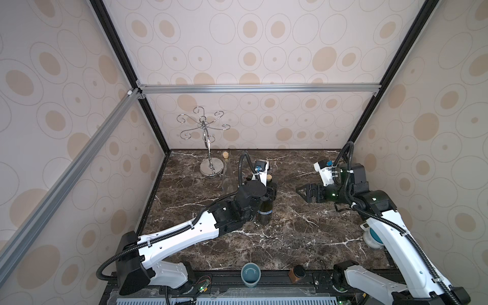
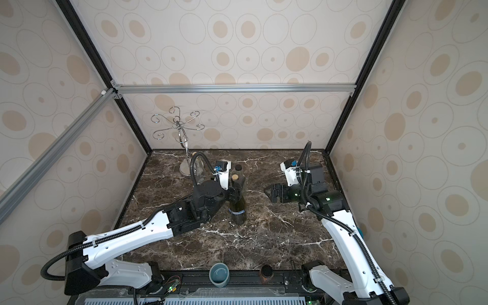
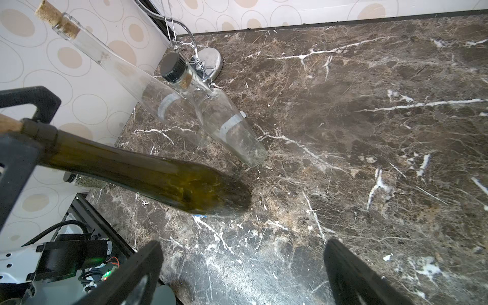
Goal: Remove the label from the bottle
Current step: Adjust the bottle at the center of the board.
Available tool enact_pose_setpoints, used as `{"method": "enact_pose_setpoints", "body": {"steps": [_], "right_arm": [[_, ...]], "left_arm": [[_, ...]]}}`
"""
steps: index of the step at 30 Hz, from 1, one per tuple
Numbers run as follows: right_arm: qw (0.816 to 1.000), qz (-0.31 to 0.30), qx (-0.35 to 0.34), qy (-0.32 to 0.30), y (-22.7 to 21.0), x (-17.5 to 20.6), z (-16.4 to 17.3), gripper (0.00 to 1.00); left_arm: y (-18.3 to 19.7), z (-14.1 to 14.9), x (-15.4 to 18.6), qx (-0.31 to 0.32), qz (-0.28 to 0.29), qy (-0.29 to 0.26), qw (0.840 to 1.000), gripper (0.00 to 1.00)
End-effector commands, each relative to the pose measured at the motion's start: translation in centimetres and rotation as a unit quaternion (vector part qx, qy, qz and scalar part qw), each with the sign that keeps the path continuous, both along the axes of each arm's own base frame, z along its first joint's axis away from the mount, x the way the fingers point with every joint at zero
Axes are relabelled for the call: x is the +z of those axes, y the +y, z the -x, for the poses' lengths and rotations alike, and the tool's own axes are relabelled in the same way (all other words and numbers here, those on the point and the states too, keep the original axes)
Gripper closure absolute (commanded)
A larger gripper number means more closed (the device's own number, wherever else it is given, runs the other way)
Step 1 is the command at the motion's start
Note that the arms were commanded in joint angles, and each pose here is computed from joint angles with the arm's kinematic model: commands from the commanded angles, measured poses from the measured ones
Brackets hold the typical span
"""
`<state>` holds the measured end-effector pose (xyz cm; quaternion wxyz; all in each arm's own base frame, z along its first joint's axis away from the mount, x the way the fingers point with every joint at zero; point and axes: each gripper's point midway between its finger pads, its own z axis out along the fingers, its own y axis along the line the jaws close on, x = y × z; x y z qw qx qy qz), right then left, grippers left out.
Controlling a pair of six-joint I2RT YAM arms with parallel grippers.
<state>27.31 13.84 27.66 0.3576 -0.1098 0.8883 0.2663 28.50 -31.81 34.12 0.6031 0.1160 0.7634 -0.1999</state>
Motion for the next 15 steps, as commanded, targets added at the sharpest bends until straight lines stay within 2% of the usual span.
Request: {"method": "enact_pose_setpoints", "body": {"steps": [1,4,7,11,15], "right_arm": [[1.000,0.000,-0.004,-0.003,-0.3,0.1,0.3,0.02],[1.000,-0.004,-0.001,-0.003,-0.1,0.3,0.3,0.02],[1.000,-0.008,0.002,-0.001,0.1,0.3,0.3,0.02],[1.000,-0.005,0.003,-0.003,0.1,0.3,0.2,0.02],[1.000,-0.001,0.002,-0.002,0.0,0.3,0.1,0.02]], "left_arm": [[0.7,0.8,2.5,-0.005,0.028,-0.016,0.999,0.19],[1.3,1.3,3.3,-0.017,0.016,-0.030,0.999,0.07],[2.1,1.3,3.7,-0.044,0.001,-0.035,0.998,0.01],[2.6,2.2,4.1,-0.107,-0.019,-0.060,0.992,0.00],[2.8,2.7,3.4,-0.170,-0.043,-0.060,0.983,0.00]]}}
